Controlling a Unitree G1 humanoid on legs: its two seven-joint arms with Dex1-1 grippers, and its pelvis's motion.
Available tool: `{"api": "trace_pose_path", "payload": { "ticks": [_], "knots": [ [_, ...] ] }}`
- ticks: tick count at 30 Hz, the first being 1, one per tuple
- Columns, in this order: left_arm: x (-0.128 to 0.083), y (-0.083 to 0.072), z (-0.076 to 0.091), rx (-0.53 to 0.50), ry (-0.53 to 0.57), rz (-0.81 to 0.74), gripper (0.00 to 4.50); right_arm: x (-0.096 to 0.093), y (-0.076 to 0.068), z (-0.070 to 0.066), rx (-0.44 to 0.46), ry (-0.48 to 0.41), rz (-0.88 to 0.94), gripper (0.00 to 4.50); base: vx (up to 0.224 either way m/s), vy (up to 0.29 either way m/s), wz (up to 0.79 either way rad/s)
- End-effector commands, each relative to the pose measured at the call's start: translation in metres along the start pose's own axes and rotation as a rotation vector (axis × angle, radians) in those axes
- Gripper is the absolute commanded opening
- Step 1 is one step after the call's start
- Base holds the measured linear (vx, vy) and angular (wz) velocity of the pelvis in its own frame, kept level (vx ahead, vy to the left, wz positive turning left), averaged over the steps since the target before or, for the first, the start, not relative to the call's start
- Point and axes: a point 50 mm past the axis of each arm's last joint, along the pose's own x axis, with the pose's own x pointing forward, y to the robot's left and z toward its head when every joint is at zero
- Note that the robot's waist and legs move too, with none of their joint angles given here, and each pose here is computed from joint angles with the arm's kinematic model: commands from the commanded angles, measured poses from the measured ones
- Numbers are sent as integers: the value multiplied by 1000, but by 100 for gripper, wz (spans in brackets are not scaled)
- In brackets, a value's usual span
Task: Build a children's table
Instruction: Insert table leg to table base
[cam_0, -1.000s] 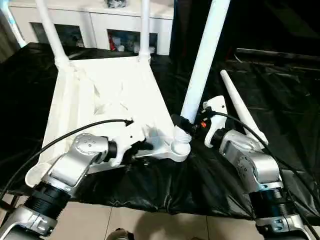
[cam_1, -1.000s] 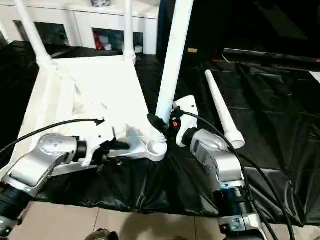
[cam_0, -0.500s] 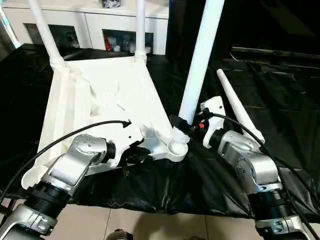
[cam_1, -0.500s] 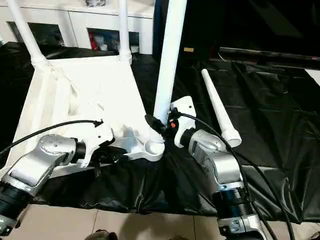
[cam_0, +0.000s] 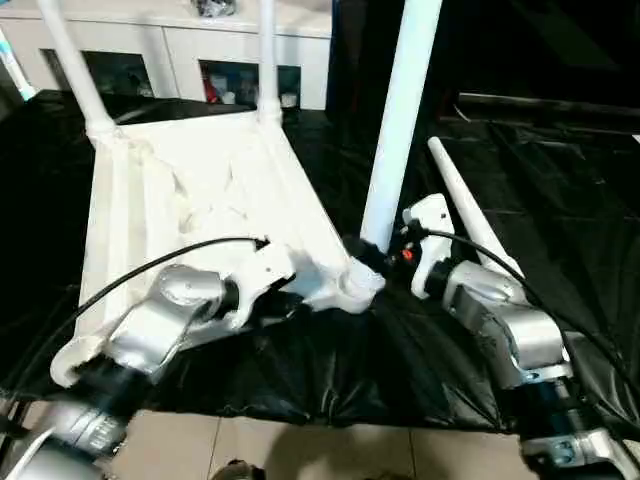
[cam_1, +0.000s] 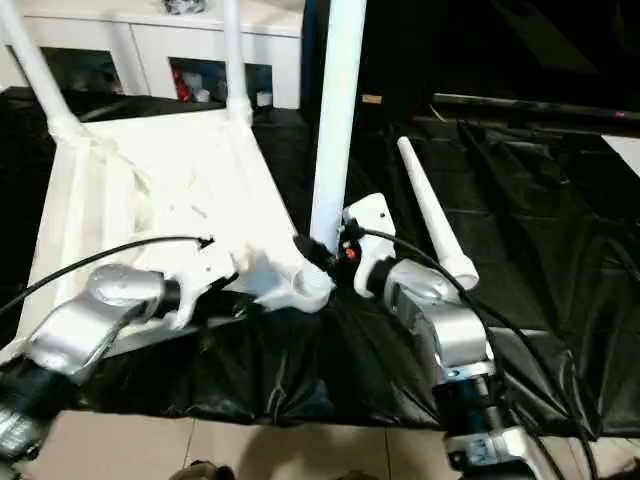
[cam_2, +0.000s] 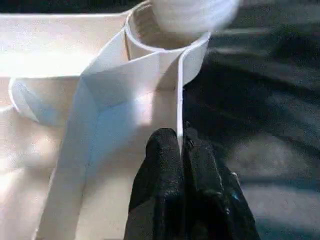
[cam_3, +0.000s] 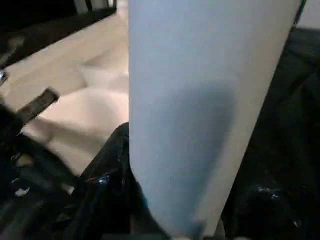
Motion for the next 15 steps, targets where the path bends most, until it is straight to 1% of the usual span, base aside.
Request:
{"api": "trace_pose_path", "payload": {
  "ticks": [1,3,8,11,15],
  "knots": [
    [5,1,12,31,-53,-11,0,1,-3,3,-23,-2,-1,191,0,0,0],
    [13,1,17,38,-61,-35,0,5,-7,3,-22,3,-8,191,0,0,0],
    [19,2,20,44,-72,-59,0,10,-14,0,-24,20,-23,191,0,0,0],
    [20,1,19,36,-79,-68,0,13,-17,-1,-24,27,-29,191,0,0,0],
    [19,0,11,39,-46,-91,0,14,-18,-7,-22,53,-18,191,0,0,0]
  ]
}}
